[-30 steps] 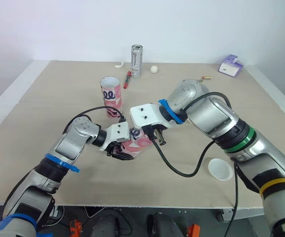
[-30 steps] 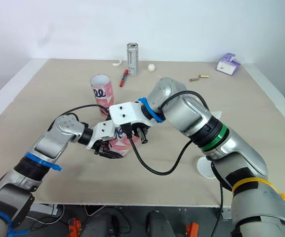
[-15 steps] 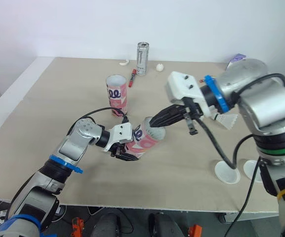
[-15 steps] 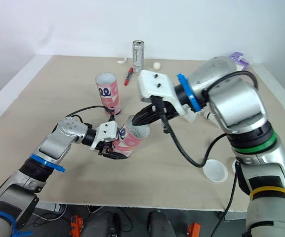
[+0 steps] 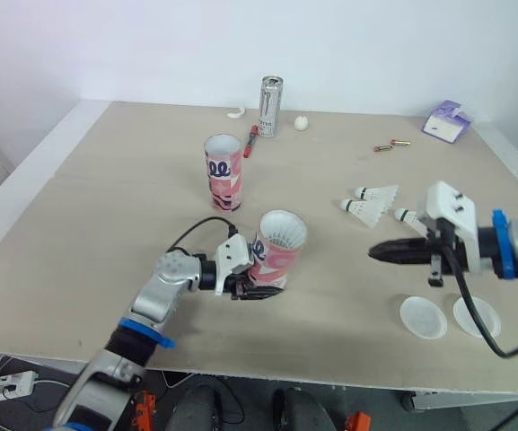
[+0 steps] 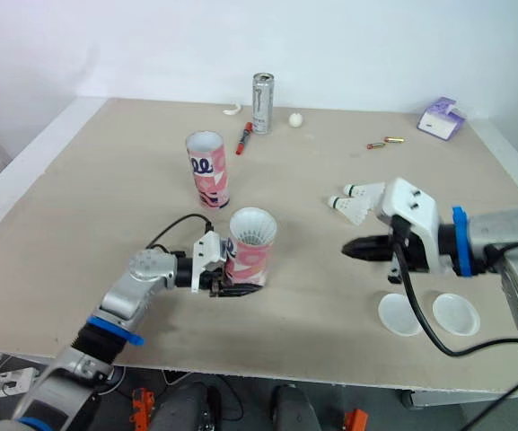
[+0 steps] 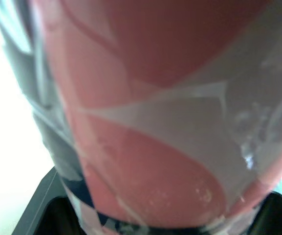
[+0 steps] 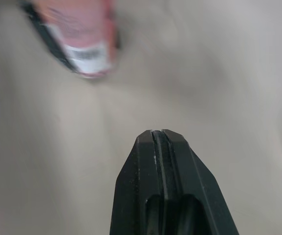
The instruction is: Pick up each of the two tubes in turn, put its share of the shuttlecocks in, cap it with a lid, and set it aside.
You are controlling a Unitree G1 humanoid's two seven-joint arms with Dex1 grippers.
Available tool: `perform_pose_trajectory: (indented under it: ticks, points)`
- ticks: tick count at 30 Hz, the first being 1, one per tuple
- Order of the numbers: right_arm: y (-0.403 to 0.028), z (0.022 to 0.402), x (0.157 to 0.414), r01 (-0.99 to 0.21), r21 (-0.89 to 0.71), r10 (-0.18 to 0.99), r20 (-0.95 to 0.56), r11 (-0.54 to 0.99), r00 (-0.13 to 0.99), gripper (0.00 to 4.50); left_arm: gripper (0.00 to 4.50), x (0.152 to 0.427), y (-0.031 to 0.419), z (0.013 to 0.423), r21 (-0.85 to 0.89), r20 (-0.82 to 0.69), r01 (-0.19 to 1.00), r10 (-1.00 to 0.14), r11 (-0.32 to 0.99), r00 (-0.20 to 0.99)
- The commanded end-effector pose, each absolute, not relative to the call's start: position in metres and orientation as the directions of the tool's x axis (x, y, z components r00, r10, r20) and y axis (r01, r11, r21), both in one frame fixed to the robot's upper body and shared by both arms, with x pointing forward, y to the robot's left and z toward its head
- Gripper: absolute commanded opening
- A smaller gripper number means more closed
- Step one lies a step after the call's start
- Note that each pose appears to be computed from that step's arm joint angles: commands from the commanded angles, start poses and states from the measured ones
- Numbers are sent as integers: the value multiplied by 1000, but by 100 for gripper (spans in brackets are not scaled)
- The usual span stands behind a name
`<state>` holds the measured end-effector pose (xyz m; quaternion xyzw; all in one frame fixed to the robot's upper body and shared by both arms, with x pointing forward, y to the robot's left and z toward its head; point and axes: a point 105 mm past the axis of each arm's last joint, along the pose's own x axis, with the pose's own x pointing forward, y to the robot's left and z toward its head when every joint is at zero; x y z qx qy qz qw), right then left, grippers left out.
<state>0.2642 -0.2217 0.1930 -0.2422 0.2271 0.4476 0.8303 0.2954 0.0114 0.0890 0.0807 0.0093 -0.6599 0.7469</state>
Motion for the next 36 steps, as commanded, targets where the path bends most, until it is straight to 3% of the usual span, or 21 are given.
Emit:
perform_pose_trajectory:
  ticks: [1, 6, 7, 13, 16, 36]
  points:
    - [-239, 194, 263, -820, -285, 564, -612, 497, 555, 7, 301, 298, 0, 99, 125, -62, 986, -991, 111, 119]
    - [-260, 181, 266, -804, -296, 504, -654, 516, 565, 7, 301, 298, -10, 90, 129, -99, 990, -993, 59, 72]
    - [-265, 179, 266, -803, -291, 492, -667, 520, 560, 34, 301, 297, -12, 89, 127, -103, 991, -993, 46, 59]
    - [-291, 168, 269, -794, -305, 403, -733, 526, 548, 274, 301, 292, -13, 83, 86, -129, 996, -992, -13, -2]
    - [-295, 165, 270, -796, -308, 392, -742, 521, 544, 436, 301, 290, -11, 79, 88, -142, 996, -990, -28, -16]
    - [-297, 135, 275, -818, -224, 301, -852, 529, 428, 446, 301, 292, -4, 65, 90, -155, 996, -988, -10, 4]
